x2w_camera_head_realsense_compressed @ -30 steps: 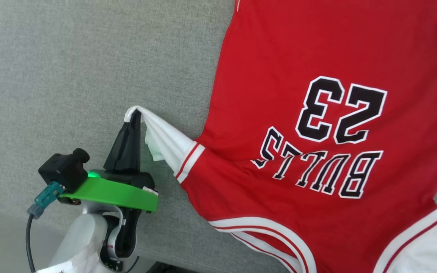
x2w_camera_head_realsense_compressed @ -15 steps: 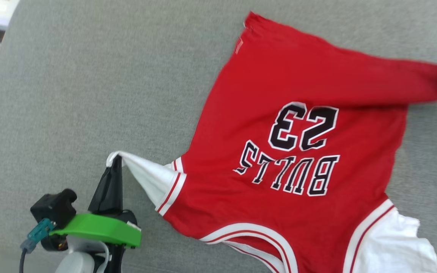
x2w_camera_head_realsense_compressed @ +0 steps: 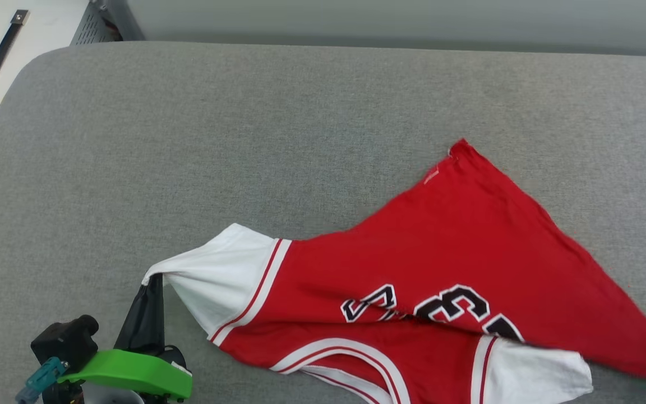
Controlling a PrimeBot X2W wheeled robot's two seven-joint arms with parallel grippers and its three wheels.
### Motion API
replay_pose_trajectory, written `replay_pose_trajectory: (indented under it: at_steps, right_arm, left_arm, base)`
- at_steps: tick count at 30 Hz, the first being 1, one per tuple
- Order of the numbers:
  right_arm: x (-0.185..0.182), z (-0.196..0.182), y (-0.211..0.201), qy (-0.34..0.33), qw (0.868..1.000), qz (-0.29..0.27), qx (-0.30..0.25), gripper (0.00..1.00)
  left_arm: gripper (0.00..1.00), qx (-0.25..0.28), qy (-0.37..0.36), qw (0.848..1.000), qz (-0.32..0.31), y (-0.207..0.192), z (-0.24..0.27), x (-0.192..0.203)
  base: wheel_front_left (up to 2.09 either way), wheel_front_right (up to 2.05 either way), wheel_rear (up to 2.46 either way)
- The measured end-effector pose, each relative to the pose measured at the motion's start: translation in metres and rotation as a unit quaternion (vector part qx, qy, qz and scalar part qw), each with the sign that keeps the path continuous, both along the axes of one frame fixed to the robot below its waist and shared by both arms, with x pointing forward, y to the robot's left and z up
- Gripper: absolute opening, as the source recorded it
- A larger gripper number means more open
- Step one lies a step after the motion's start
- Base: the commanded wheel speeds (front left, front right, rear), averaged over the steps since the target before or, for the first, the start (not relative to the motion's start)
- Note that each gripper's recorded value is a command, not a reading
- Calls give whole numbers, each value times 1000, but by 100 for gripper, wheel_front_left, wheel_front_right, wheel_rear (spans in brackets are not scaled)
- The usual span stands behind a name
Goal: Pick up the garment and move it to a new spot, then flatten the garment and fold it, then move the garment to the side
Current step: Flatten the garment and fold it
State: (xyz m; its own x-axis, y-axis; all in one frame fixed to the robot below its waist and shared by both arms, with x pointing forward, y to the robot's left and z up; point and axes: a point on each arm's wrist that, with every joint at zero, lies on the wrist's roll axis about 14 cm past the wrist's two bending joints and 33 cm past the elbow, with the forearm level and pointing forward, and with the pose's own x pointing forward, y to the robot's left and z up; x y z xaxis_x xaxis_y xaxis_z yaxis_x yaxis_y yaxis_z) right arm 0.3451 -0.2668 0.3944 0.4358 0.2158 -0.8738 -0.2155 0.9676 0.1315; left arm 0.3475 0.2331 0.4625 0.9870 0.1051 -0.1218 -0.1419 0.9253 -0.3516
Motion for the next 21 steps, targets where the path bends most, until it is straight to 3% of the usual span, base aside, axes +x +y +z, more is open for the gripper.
replay_pose_trajectory:
  at_steps: [3,7,8,9,15,21]
  right_arm:
    - [-46,-20,-1,46,999,-22,8,0]
    - [-72,-32,8,65,997,-32,15,0]
    - [-69,-31,10,55,998,-38,19,34]
    - [-66,-28,11,44,998,-43,22,100]
    - [-15,17,18,-76,996,-37,28,100]
    - [62,107,44,-248,968,8,46,100]
  left_arm:
    - [0,-1,-5,1000,-8,-5,3,2]
    - [0,-2,-3,1000,-14,-8,2,3]
    - [0,-1,-2,1000,-15,-8,1,4]
    - [0,-1,-2,1000,-16,-8,1,4]
    - [0,1,-1,1000,-19,-9,2,3]
    - [0,2,3,1000,-23,-12,1,2]
  base:
    - [0,0,0]
    - [0,0,0]
    - [0,0,0]
    - [0,0,0]
    - [0,0,0]
    - [0,0,0]
